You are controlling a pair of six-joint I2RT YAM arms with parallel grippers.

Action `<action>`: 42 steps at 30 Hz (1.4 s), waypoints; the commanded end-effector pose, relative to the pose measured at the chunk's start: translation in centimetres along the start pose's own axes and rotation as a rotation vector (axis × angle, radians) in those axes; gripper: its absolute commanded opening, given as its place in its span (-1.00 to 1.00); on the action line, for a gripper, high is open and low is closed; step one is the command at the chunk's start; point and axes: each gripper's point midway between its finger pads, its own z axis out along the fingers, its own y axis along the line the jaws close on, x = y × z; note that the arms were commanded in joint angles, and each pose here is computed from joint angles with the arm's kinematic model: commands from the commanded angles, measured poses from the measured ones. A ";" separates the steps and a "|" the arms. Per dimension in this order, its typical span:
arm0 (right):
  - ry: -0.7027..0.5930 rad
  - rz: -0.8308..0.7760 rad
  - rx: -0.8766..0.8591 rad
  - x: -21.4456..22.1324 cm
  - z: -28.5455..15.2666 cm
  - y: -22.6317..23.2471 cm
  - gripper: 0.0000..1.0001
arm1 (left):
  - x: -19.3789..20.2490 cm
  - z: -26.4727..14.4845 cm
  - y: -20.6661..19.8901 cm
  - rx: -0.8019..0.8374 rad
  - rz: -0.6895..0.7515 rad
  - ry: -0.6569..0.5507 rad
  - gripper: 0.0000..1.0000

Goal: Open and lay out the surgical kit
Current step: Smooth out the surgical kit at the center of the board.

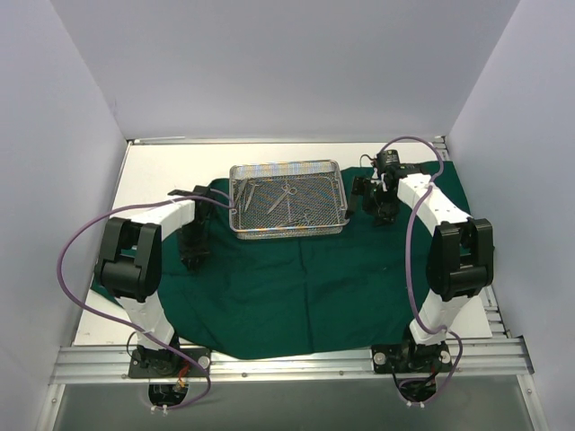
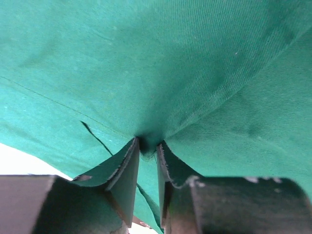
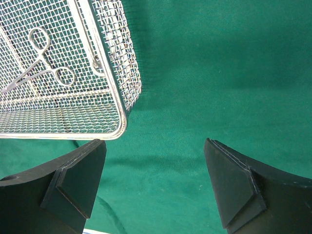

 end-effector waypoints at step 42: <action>0.031 0.101 0.001 -4.1 2.0 0.3 0.68 | -31.2 -6.2 19.3 -0.285 -0.299 -0.514 0.42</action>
